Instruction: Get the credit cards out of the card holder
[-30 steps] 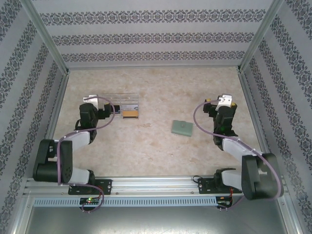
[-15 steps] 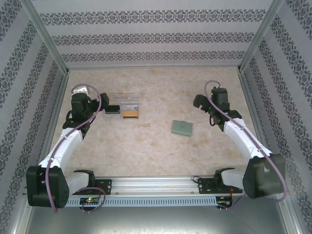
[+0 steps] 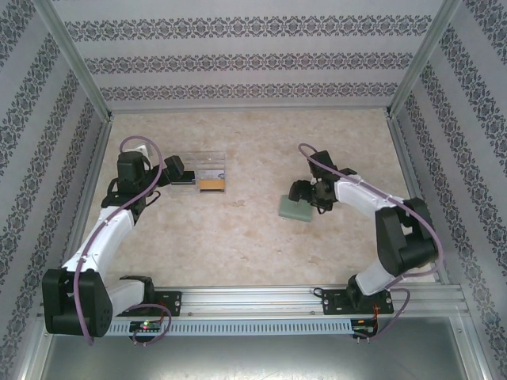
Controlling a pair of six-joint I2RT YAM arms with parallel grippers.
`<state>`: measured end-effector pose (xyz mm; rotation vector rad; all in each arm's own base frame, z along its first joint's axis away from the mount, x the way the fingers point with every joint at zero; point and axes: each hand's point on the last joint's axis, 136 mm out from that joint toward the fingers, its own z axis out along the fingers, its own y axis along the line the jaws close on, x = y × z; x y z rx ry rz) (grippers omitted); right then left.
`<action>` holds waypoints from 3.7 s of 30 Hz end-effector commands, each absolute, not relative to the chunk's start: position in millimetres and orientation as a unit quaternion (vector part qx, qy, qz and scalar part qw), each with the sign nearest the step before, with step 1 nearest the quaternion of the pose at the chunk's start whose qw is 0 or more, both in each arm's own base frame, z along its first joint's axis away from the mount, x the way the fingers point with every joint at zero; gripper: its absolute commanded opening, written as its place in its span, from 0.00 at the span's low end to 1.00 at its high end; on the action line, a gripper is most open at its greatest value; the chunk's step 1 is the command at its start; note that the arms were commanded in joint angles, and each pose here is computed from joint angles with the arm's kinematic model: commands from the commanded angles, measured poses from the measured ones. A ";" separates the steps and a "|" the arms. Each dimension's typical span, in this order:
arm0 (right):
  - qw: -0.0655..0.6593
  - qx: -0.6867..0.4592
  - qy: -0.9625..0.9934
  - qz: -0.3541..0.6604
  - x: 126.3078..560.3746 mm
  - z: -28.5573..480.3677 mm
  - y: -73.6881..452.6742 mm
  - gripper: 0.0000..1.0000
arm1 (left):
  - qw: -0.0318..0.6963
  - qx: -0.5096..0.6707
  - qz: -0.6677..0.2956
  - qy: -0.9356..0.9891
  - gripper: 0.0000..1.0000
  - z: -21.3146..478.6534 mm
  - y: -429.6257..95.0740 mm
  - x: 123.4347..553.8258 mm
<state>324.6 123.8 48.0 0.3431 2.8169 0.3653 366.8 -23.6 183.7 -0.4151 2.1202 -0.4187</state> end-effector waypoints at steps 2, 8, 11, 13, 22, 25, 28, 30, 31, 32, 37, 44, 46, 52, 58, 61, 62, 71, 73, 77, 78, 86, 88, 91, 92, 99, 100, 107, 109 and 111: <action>0.154 0.124 0.974 0.114 347.5 48.2 128.5 0.88 | 0.445 -0.169 -0.182 0.860 0.99 188.2 -26.9 367.4; 0.102 0.123 0.979 0.128 336.3 27.8 146.7 0.84 | 0.436 -0.165 -0.187 0.865 0.99 185.1 -29.8 366.2; 0.085 0.129 0.977 0.146 316.8 31.5 154.3 0.84 | 0.431 -0.167 -0.191 0.866 0.99 180.1 -30.9 364.8; 0.078 0.135 0.973 0.169 302.6 38.1 163.5 0.83 | 0.425 -0.171 -0.195 0.867 1.00 174.8 -32.0 363.9; 0.039 0.104 0.961 0.254 247.3 56.0 229.2 0.81 | 0.371 -0.184 -0.259 0.873 1.00 154.9 -58.0 357.0; 0.059 0.105 0.966 0.227 250.1 59.0 219.1 0.78 | 0.320 -0.186 -0.306 0.877 0.96 145.0 -80.9 350.9; 0.080 0.106 0.973 0.190 253.8 60.1 203.5 0.76 | 0.265 -0.176 -0.350 0.881 0.91 136.4 -111.9 340.5; 0.086 0.101 0.975 0.180 256.1 60.1 198.8 0.74 | 0.239 -0.163 -0.366 0.885 0.90 130.6 -135.3 332.5; 0.091 0.099 0.976 0.171 258.7 59.9 195.4 0.72 | 0.226 -0.158 -0.369 0.888 0.89 126.9 -147.4 328.5; 0.095 0.098 0.977 0.161 262.1 57.8 191.3 0.70 | 0.214 -0.152 -0.374 0.890 0.87 123.7 -159.6 325.0; 0.085 0.106 0.977 0.162 274.4 45.5 186.0 0.47 | 0.165 -0.124 -0.417 0.885 0.77 114.2 -224.1 313.2; 0.084 0.121 0.981 0.129 270.8 32.2 170.0 0.33 | 0.112 -0.102 -0.432 0.889 0.62 87.0 -284.6 301.2; 0.079 0.121 0.981 0.128 269.5 29.3 169.6 0.31 | 0.098 -0.098 -0.437 0.889 0.59 80.7 -296.4 299.5; 0.053 0.104 0.984 0.137 266.0 17.7 181.8 0.29 | 0.071 -0.094 -0.443 0.889 0.52 67.4 -316.4 299.6; 0.049 0.077 0.981 0.173 268.6 19.4 207.6 0.29 | 0.061 -0.105 -0.433 0.893 0.50 51.5 -309.7 302.5; 0.050 0.070 0.978 0.189 271.1 21.0 215.3 0.29 | 0.055 -0.104 -0.434 0.893 0.50 49.4 -308.1 300.5; 0.049 0.069 0.977 0.194 271.8 21.5 217.3 0.29 | 0.050 -0.101 -0.436 0.893 0.50 49.2 -309.3 299.3; 0.042 0.075 0.979 0.184 269.4 16.1 214.4 0.29 | 0.037 -0.099 -0.461 0.881 0.50 48.2 -316.3 300.5; 0.040 0.079 0.980 0.179 268.6 14.1 212.4 0.29 | 0.034 -0.108 -0.451 0.885 0.51 44.1 -313.0 300.1; 0.042 0.086 0.981 0.169 269.1 13.1 208.8 0.29 | 0.049 -0.139 -0.395 0.907 0.51 37.1 -292.1 299.9; 0.042 0.088 0.981 0.167 269.3 12.1 207.9 0.29 | 0.052 -0.142 -0.385 0.911 0.51 38.2 -288.2 299.4; 0.038 0.086 0.980 0.175 269.4 11.0 212.9 0.29 | 0.026 -0.134 -0.425 0.895 0.49 39.7 -305.6 300.3; 0.037 0.083 0.980 0.179 269.1 11.4 214.8 0.29 | 0.024 -0.125 -0.447 0.885 0.49 44.4 -313.7 303.3; 0.035 0.082 0.978 0.186 268.1 11.6 216.8 0.29 | 0.029 -0.110 -0.478 0.871 0.47 55.8 -323.8 308.3; 0.036 0.082 0.978 0.188 268.3 12.5 217.3 0.29 | 0.033 -0.104 -0.485 0.868 0.45 60.3 -326.0 309.7; 0.075 0.075 0.977 0.184 275.5 34.7 209.7 0.29 | 0.070 -0.077 -0.497 0.861 0.24 84.8 -325.4 313.9; 0.086 0.073 0.977 0.180 276.9 39.9 207.2 0.29 | 0.073 -0.075 -0.490 0.865 0.20 84.8 -323.0 313.1; 0.141 0.030 0.968 0.207 283.3 74.7 214.2 0.36 | 0.083 -0.065 -0.465 0.879 0.03 83.9 -315.5 310.9; 0.139 0.022 0.966 0.215 283.2 77.2 220.7 0.38 | 0.082 -0.065 -0.464 0.880 0.00 83.1 -315.6 311.1; 0.132 0.019 0.968 0.213 283.6 75.0 225.2 0.39 | 0.081 -0.065 -0.463 0.880 0.00 82.4 -315.8 311.2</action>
